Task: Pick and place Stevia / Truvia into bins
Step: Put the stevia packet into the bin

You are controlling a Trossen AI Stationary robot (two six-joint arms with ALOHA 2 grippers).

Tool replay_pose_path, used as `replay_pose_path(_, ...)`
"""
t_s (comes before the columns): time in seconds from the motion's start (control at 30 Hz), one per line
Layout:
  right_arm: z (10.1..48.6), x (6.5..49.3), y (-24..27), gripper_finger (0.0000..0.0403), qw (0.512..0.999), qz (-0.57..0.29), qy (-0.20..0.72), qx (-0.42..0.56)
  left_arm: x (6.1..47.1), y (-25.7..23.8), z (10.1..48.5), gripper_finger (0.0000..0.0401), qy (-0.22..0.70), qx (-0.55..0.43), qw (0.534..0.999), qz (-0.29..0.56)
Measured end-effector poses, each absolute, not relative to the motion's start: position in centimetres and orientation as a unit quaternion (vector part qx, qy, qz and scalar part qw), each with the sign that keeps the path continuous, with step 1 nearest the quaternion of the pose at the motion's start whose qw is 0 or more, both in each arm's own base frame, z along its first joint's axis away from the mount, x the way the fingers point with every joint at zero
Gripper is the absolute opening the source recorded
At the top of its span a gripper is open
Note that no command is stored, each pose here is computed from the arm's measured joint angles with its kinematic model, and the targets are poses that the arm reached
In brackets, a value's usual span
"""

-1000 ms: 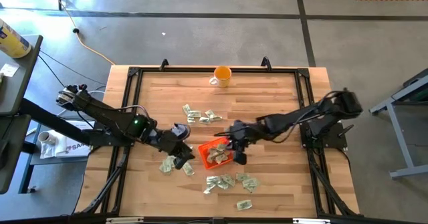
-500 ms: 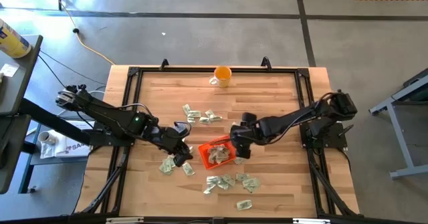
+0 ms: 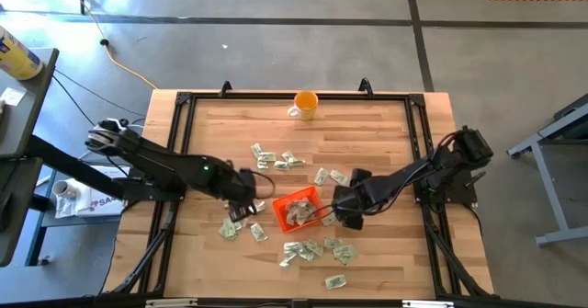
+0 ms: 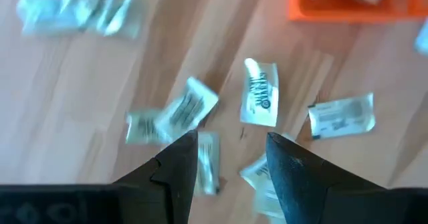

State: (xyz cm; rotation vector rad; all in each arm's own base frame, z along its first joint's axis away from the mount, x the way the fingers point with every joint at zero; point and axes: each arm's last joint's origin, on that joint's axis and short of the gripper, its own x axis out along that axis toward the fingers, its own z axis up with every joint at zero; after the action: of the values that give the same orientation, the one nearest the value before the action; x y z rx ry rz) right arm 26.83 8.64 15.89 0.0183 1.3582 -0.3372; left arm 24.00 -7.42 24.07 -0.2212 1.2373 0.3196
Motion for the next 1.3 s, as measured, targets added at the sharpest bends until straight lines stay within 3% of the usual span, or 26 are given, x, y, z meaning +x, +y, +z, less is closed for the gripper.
replay_pose_path(0.37,15.7,25.8,10.6,0.0227,0.763,-0.167,0.624,0.031,27.6,-6.2,17.5,0.0209,0.673,0.021,0.735,0.078)
replay_pose_path(0.83,15.7,25.3,11.2,0.0227,0.756,-0.160,0.633,0.032,28.3,-0.4,14.7,0.0206,0.720,-0.047,0.692,0.003)
replay_pose_path(0.97,15.7,25.2,11.1,0.0227,0.753,-0.172,0.634,0.034,27.6,0.5,14.1,0.0170,0.723,-0.071,0.687,0.003)
replay_pose_path(1.3,15.8,25.2,10.9,0.0227,0.755,-0.188,0.628,0.028,27.8,0.5,14.4,0.0026,0.723,-0.064,0.688,0.017)
